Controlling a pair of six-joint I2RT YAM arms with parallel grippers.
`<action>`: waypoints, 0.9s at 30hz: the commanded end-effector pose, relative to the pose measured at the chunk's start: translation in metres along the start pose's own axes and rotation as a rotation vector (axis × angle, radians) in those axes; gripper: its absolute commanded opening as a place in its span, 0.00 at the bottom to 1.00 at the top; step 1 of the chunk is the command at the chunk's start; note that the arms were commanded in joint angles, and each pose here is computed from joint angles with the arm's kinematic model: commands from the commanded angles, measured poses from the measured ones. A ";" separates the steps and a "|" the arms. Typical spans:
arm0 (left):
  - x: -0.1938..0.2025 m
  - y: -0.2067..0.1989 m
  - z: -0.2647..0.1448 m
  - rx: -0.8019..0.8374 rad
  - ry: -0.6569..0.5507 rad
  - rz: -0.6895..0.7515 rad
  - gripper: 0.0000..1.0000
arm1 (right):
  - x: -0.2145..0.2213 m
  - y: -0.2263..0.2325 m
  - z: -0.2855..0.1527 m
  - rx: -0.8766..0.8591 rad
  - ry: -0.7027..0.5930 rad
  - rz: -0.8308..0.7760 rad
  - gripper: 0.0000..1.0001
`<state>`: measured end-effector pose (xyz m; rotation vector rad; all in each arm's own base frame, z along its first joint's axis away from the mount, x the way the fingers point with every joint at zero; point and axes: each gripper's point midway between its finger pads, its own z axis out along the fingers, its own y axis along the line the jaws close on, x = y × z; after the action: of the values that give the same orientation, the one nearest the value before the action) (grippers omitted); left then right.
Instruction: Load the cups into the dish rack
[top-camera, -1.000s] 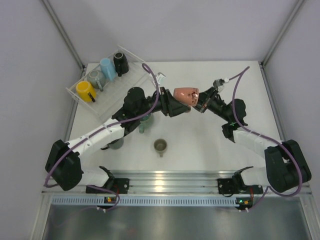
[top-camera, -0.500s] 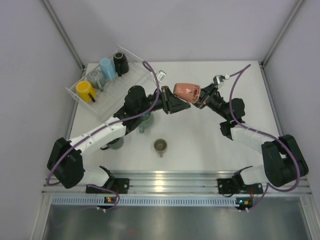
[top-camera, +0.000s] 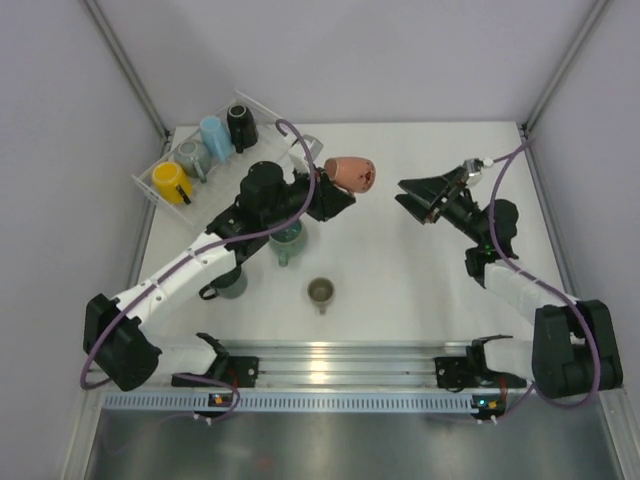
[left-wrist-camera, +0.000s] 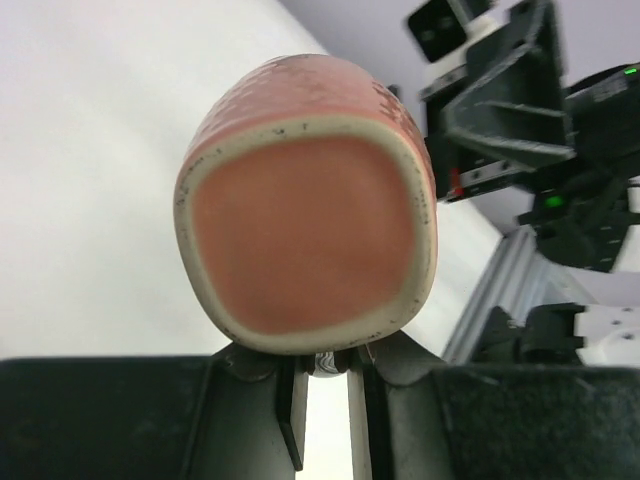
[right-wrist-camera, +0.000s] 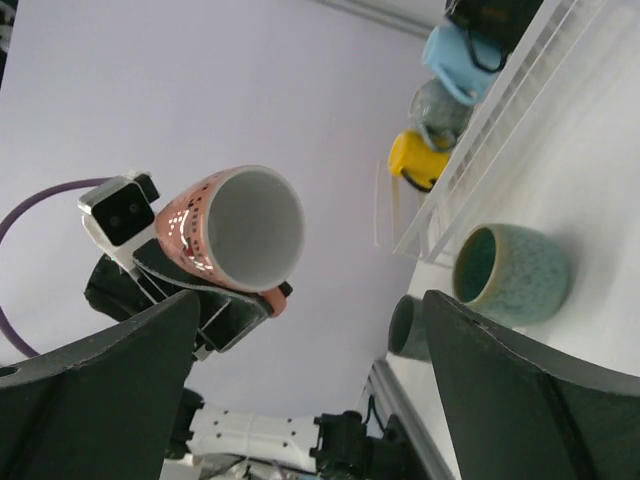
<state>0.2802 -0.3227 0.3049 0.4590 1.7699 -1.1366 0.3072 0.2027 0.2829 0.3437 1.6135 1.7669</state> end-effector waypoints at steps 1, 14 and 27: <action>-0.047 0.025 -0.012 -0.135 -0.058 0.193 0.00 | -0.013 0.003 -0.015 0.044 -0.026 -0.134 0.94; -0.120 0.229 -0.075 -0.619 -0.006 0.335 0.00 | -0.022 0.009 -0.036 0.205 -0.049 -0.346 0.99; -0.120 0.348 -0.080 -0.813 0.173 0.385 0.00 | -0.022 0.013 -0.043 0.253 -0.028 -0.429 0.99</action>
<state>0.5268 -0.0726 0.2162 0.3307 2.0826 -0.1586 0.2914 0.1616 0.2656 0.1916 1.8069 1.2932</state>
